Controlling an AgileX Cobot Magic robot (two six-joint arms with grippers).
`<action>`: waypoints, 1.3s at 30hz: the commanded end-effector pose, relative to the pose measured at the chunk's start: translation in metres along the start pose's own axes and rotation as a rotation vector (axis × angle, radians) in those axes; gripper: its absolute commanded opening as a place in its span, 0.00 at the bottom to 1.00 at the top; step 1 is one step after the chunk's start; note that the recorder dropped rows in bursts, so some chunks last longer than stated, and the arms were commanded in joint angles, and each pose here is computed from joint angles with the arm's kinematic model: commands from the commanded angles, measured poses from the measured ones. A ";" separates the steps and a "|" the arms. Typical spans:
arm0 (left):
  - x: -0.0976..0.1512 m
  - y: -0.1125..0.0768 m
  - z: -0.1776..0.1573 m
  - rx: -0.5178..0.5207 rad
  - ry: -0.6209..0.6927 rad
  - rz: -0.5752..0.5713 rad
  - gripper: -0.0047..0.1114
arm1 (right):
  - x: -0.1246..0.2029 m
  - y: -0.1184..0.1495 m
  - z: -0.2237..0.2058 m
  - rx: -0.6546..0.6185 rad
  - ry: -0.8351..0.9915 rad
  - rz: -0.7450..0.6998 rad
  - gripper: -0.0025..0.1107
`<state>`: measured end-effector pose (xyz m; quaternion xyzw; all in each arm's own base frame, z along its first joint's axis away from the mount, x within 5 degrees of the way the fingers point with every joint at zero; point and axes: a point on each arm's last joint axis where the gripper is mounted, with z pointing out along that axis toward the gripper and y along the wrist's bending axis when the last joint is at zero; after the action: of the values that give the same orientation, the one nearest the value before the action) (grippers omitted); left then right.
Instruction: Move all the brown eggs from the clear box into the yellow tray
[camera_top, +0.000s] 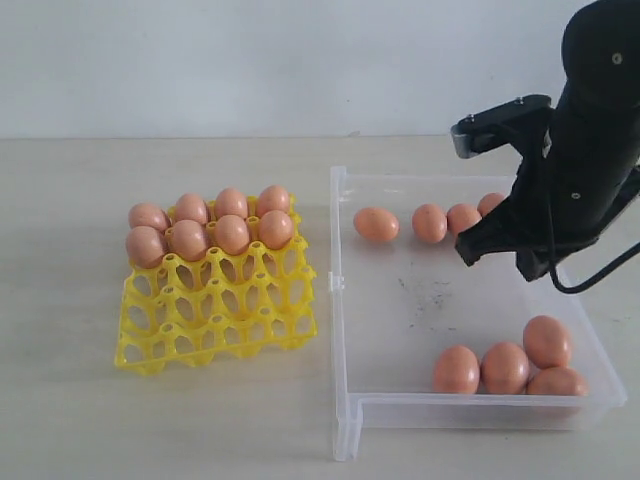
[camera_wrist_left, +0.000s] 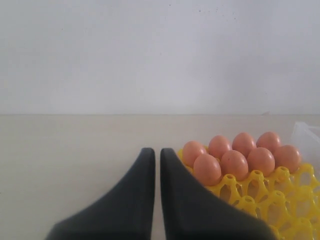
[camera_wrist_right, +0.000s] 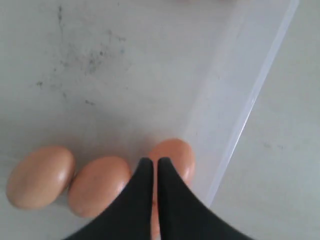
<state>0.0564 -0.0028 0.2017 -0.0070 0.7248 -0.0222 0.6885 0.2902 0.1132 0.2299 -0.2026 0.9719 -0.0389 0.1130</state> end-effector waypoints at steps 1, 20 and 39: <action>0.000 0.000 0.000 -0.005 -0.013 -0.005 0.07 | 0.008 -0.001 -0.005 -0.009 0.073 0.046 0.11; 0.000 0.000 0.000 -0.005 -0.013 -0.005 0.07 | 0.003 0.000 0.068 0.094 0.251 0.194 0.51; 0.000 0.000 0.000 -0.005 -0.013 -0.005 0.07 | 0.003 0.008 0.105 0.070 0.306 0.218 0.36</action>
<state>0.0564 -0.0028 0.2017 -0.0070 0.7248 -0.0222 0.6885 0.3072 0.1165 0.1298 -0.0894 0.9911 -0.0945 -0.0291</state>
